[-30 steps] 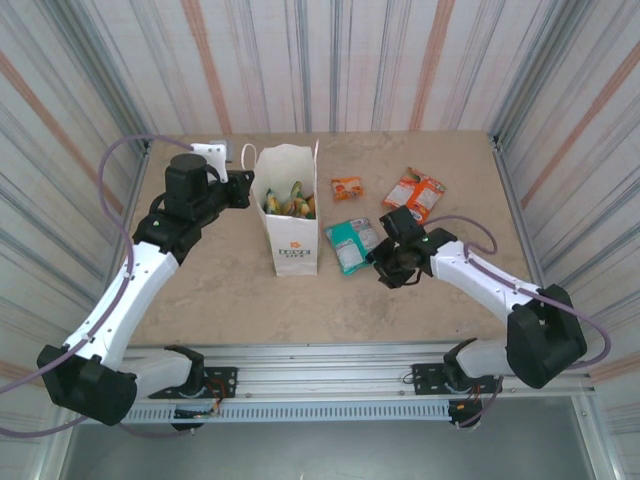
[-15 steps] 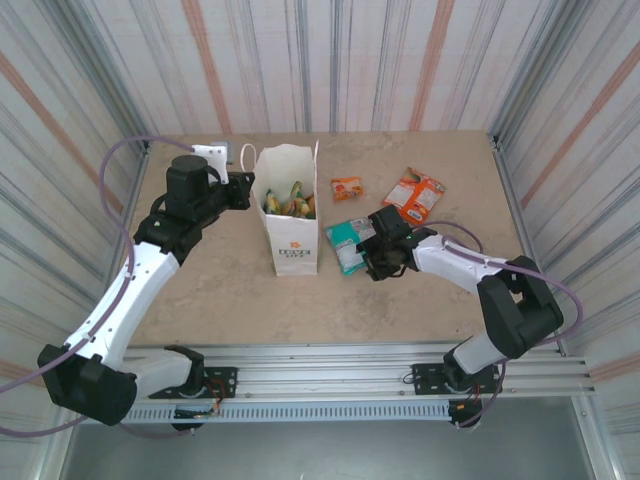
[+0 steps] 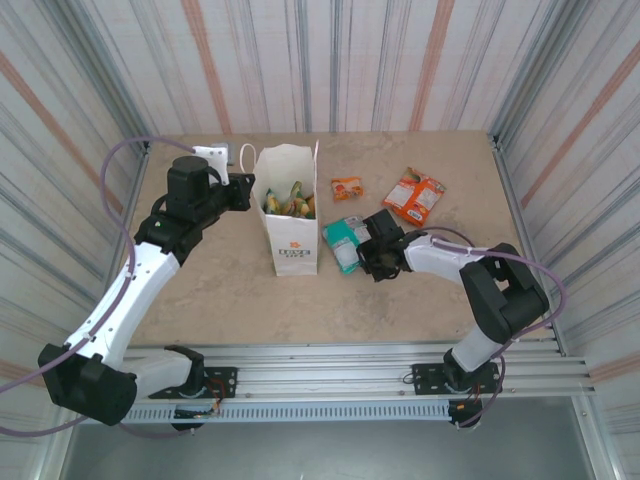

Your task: Place the snacks into the paper bag

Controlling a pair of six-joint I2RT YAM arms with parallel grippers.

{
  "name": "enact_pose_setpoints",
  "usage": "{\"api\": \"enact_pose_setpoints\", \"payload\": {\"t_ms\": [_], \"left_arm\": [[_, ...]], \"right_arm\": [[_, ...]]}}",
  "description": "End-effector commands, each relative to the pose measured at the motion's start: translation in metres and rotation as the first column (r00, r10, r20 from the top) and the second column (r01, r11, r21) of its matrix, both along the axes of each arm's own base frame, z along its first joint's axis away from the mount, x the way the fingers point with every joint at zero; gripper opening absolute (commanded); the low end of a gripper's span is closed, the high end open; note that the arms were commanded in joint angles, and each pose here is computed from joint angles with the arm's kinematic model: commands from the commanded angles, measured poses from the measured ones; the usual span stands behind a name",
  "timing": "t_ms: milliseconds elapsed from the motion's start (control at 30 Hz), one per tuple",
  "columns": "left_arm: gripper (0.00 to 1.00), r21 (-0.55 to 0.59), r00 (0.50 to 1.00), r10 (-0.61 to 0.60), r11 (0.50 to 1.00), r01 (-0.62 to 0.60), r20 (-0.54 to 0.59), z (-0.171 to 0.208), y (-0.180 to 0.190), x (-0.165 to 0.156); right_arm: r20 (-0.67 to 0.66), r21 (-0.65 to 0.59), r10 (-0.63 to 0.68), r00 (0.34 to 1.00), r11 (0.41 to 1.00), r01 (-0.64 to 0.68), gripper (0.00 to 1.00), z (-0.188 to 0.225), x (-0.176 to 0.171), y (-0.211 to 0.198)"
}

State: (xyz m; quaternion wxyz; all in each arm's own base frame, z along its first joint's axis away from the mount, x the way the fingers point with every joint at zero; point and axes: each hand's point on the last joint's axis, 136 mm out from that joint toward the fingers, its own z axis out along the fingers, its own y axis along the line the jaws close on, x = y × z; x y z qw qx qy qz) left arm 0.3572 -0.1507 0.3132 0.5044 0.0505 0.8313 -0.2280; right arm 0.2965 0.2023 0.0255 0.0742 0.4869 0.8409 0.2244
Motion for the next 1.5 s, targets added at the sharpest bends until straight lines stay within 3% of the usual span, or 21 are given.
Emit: {"api": "enact_pose_setpoints", "payload": {"t_ms": [0,267,633,833,933,1100,1267,1367,1467], "left_arm": [[0.16,0.022,1.000,-0.011,1.000,0.011,0.010,0.001,0.003,-0.003],[0.16,0.028,1.000,-0.017,0.999,0.017,0.021,0.006,0.002,-0.003],[0.13,0.015,1.000,-0.015,1.000,0.015,0.027,0.014,0.000,0.001],[0.05,0.001,0.999,-0.019,1.000,0.019,0.030,0.017,-0.002,0.004],[0.00,-0.007,0.999,-0.020,1.000,0.021,0.033,0.019,-0.003,0.005],[0.00,-0.013,0.999,-0.028,1.000,0.029,0.038,0.022,-0.005,0.007],[0.00,-0.014,0.998,-0.030,0.999,0.031,0.047,0.027,-0.005,0.006],[0.00,-0.010,0.998,-0.029,1.000,0.030,0.051,0.027,-0.005,0.006],[0.00,-0.009,0.998,-0.029,1.000,0.029,0.051,0.027,-0.004,0.004]], "right_arm": [[-0.015,-0.102,0.015,1.000,0.995,-0.017,0.00,-0.009,-0.010,-0.019],[0.187,-0.287,0.252,0.950,0.938,-0.192,0.00,0.084,0.016,-0.038],[0.402,-0.555,0.556,0.727,0.780,-0.290,0.00,0.251,0.054,-0.055],[0.547,-0.616,0.662,0.512,0.733,-0.289,0.00,0.340,0.064,-0.029],[0.602,-0.656,0.708,0.368,0.702,-0.278,0.00,0.384,0.063,-0.007],[0.670,-0.690,0.737,0.087,0.661,-0.296,0.00,0.460,0.054,0.038],[0.656,-0.739,0.745,-0.125,0.598,-0.312,0.00,0.500,0.042,0.085],[0.652,-0.750,0.724,-0.226,0.569,-0.338,0.00,0.511,0.032,0.113],[0.643,-0.757,0.709,-0.288,0.531,-0.381,0.00,0.506,0.026,0.138]]}}
